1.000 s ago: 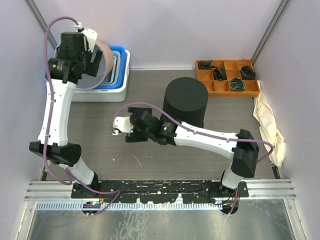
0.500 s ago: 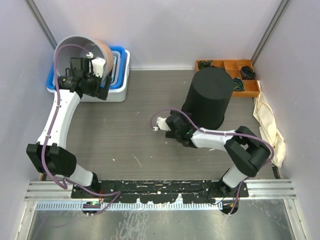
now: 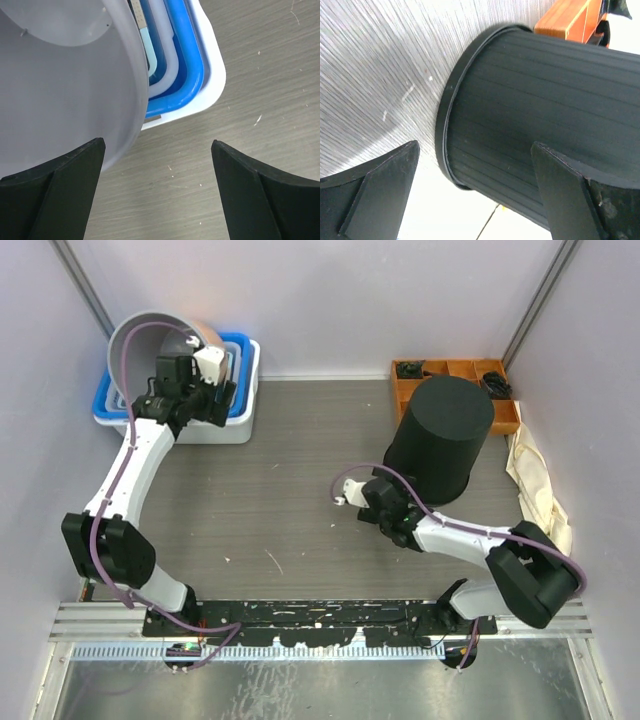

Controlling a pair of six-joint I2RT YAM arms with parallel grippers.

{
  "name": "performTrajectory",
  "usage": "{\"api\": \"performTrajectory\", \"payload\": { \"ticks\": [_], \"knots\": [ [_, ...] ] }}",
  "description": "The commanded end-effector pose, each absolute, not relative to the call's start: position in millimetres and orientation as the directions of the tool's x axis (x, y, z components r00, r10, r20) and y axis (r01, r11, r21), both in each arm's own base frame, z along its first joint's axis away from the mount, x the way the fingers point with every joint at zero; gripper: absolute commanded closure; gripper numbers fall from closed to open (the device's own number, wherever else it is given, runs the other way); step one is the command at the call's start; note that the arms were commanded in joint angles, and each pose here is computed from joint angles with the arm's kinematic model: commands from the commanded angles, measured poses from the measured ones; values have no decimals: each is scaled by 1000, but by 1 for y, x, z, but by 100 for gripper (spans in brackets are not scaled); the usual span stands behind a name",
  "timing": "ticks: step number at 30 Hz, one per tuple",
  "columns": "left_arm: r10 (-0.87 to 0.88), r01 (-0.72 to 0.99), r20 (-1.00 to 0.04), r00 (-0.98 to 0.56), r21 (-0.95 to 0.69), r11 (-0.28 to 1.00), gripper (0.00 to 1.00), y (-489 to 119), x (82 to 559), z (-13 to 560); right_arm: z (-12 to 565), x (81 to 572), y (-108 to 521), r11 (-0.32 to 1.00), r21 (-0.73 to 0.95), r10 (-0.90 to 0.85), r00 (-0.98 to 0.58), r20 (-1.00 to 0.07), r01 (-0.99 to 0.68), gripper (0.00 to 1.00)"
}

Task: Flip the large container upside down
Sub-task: Move the container to the center of the board.

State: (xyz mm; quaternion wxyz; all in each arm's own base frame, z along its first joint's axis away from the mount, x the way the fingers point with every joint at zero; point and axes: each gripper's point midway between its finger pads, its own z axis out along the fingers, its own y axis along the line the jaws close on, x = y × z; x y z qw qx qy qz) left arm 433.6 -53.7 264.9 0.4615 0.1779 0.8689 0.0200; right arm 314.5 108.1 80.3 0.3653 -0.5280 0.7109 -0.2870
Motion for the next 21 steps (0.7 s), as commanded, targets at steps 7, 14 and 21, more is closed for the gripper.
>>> {"api": "performTrajectory", "payload": {
  "ticks": [7,14,21],
  "knots": [
    [368,198,-834,-411,312,929,36,-42,474,279,111,307,39,369,-854,-906,-346,-244,-366,0],
    [366,187,-836,-409,316,930,36,-42,480,277,124,305,38,397,-848,-893,-360,-269,-351,0],
    [385,165,-833,-398,347,923,36,-38,494,279,129,326,63,465,-803,-870,-360,-337,-372,0]
  ]
}}
